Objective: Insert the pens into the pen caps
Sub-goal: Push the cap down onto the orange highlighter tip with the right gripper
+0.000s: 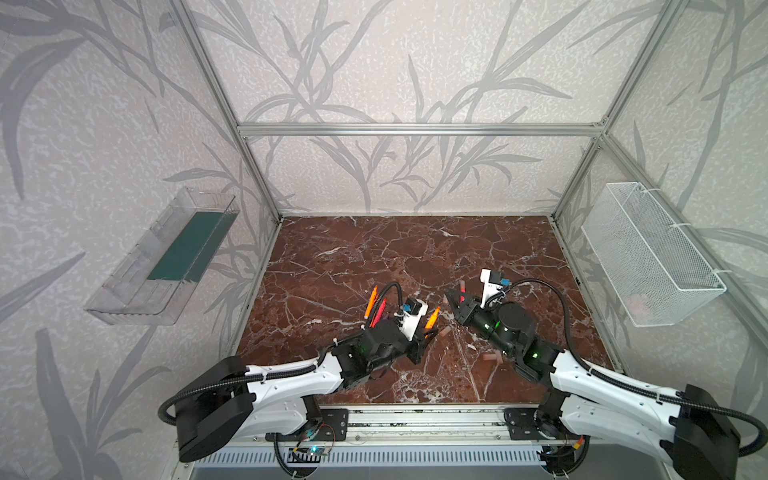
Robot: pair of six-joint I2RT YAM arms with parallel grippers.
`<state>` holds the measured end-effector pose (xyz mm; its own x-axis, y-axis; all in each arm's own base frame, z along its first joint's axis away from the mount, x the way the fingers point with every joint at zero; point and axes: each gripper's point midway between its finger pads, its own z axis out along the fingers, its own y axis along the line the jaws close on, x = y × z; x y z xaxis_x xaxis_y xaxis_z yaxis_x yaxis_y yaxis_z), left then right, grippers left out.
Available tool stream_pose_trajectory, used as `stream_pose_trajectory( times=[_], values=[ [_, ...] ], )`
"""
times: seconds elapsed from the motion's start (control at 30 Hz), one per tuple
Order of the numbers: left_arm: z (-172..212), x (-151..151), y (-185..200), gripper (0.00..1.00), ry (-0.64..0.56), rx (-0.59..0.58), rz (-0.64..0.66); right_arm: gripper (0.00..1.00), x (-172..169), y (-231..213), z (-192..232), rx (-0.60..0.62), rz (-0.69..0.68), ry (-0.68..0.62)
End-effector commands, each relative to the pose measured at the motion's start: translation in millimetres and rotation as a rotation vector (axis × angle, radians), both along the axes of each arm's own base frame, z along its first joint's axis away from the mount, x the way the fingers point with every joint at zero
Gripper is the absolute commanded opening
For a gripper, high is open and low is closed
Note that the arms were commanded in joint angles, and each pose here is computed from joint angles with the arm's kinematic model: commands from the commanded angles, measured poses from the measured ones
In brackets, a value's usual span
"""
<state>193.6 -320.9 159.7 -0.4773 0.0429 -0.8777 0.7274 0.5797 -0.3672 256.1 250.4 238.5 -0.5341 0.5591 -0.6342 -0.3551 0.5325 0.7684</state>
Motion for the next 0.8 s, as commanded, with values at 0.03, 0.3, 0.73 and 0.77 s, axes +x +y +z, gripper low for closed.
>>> stream_pose_trajectory(
  times=[0.03,0.3,0.73,0.77],
  values=[
    [14,2,-7,0.0,-0.019,-0.048,0.005,0.02,1,7,23,0.065,0.0,-0.039],
    [13,4,-6,0.0,-0.02,-0.048,0.014,0.02,-1,13,20,0.067,0.012,-0.035],
    [20,7,-2,0.0,-0.033,-0.071,0.042,0.01,-9,22,2,0.05,0.028,-0.016],
    [20,7,-1,0.0,-0.032,-0.073,0.045,0.01,-9,22,1,0.048,0.026,-0.013]
  ],
)
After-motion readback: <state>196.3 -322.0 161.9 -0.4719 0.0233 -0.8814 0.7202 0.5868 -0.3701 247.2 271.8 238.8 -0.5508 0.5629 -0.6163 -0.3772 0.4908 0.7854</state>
